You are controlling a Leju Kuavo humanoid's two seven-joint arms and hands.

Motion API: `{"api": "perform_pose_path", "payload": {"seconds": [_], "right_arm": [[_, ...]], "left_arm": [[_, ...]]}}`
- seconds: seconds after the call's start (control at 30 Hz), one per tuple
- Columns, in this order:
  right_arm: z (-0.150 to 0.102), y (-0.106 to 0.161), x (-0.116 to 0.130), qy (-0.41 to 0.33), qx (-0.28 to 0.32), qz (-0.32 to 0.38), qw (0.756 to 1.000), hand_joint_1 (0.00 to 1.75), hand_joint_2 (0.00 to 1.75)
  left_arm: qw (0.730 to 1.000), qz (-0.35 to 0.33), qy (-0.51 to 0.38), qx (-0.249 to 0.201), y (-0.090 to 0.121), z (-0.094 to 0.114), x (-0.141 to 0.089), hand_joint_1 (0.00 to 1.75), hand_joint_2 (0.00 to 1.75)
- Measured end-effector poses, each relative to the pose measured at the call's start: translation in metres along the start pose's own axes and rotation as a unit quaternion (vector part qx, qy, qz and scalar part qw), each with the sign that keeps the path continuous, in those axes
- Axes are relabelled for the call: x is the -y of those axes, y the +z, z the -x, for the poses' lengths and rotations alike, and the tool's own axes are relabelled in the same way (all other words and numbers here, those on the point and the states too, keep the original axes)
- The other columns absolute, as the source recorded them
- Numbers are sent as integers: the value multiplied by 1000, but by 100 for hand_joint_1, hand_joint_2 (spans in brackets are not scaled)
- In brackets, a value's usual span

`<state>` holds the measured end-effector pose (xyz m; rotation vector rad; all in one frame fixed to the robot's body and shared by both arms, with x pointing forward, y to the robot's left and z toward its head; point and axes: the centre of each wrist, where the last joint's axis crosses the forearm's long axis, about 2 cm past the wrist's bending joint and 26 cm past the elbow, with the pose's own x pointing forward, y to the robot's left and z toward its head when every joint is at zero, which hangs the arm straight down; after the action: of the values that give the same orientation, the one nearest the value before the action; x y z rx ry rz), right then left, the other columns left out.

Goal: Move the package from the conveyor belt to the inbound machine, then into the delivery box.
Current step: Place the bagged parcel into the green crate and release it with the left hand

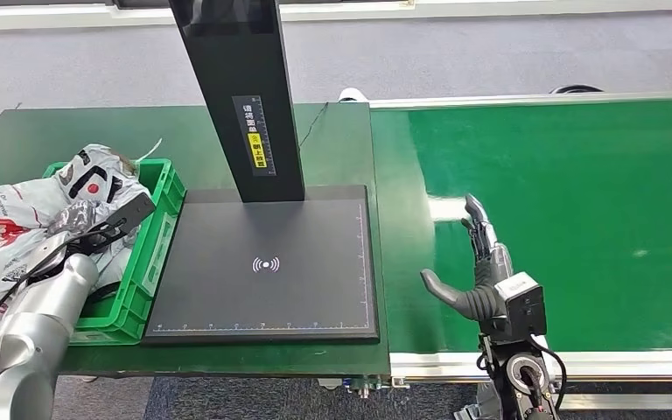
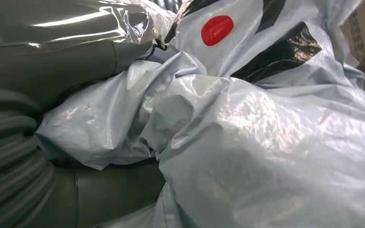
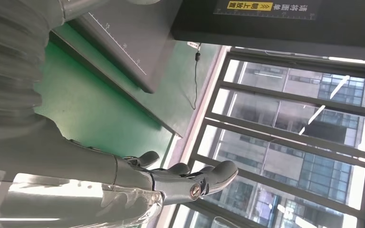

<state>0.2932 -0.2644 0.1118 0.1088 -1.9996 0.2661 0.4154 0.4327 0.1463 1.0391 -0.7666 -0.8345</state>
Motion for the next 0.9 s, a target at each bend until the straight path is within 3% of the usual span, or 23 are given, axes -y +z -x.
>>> {"api": "perform_pose_path", "payload": {"seconds": [0.13, 0.2, 0.27, 0.3, 0.37, 0.67, 0.9], "right_arm": [[1, 0, 0, 3, -3, -2, 1000, 0, 175], [2, 0, 0, 4, -4, -3, 1000, 0, 175], [2, -1, 0, 4, -5, -3, 1000, 0, 175], [2, -1, 0, 5, -5, -3, 1000, 0, 175], [2, -1, 0, 6, -5, -4, 1000, 0, 175], [3, 0, 0, 11, -8, -7, 1000, 0, 175], [4, 9, -1, 14, -15, -10, 1000, 0, 175]], "left_arm": [[999, 39, -16, 15, -2, -6, -5, 161, 175], [998, 55, -19, 25, -2, -7, -7, 122, 175], [997, 61, -21, 29, -3, -7, -9, 55, 175], [997, 63, -21, 32, -3, -8, -9, 33, 175], [997, 64, -20, 38, -3, -8, -8, 8, 175], [995, 58, -19, 74, 0, -14, 0, 0, 175], [996, -20, 11, 91, 8, -23, 16, 0, 175]]}}
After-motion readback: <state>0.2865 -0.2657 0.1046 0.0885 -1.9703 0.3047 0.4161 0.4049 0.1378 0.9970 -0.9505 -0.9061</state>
